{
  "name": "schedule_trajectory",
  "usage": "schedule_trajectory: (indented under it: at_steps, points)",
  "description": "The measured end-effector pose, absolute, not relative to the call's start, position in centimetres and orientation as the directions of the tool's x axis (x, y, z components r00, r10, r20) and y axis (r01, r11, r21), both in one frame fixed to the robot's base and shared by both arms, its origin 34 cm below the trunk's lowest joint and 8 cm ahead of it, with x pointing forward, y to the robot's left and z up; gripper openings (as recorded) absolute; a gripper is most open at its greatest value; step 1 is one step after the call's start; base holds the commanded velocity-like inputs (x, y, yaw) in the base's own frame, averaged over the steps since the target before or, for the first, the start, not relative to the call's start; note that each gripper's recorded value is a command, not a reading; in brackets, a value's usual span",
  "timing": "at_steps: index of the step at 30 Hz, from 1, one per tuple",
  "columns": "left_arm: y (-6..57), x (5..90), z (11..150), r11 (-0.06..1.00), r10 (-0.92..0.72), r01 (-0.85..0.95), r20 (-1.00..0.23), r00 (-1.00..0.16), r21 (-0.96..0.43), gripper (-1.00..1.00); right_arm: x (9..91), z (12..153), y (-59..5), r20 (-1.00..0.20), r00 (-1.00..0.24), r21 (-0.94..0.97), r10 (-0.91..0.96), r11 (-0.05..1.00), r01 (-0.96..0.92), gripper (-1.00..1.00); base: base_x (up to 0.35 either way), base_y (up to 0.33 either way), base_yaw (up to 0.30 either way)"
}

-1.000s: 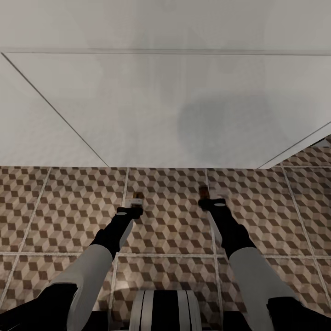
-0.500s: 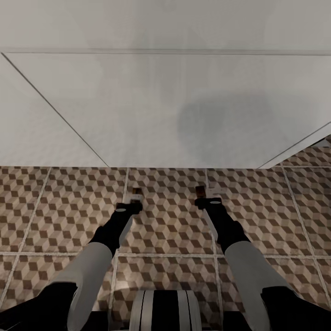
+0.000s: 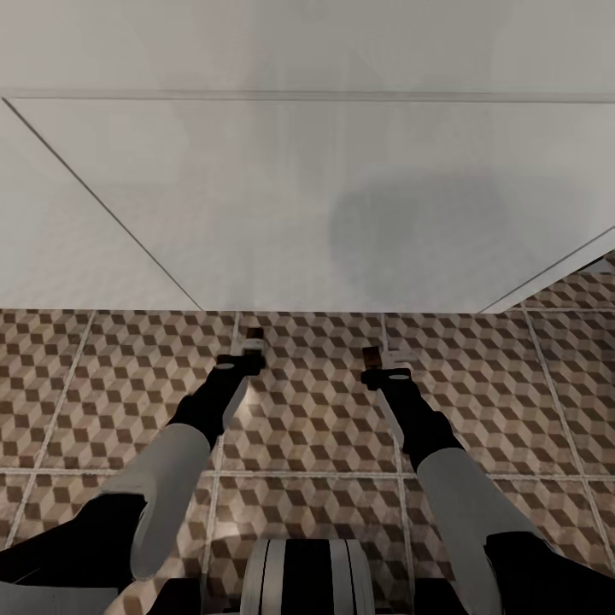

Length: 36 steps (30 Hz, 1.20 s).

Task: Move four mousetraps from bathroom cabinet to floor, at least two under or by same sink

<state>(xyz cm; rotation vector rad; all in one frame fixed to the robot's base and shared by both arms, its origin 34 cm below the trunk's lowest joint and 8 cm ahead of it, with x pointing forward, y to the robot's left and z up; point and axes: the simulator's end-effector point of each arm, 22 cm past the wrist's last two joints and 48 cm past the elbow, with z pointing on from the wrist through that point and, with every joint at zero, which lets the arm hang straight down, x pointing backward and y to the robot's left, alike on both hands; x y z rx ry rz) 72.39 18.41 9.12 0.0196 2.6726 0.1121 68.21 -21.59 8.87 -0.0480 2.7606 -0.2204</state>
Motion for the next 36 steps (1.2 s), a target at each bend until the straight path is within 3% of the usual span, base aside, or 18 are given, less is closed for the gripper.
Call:
schedule_trajectory:
  at_steps: [16,36]
  points:
    - [18.1,70.7,7.8,0.995,0.062,0.028,-0.383,-0.922,0.092,-1.00,68.3,8.9,-21.6,-0.360,-0.931,-0.159,-0.062,0.987,-0.004,-1.00,0.002,0.000,0.000]
    - [18.1,71.1,7.9,0.996,0.058,0.021,-0.415,-0.908,0.092,-1.00,68.3,8.9,-21.6,-0.364,-0.929,-0.158,-0.061,0.987,-0.003,-1.00,0.090,0.025,0.000]
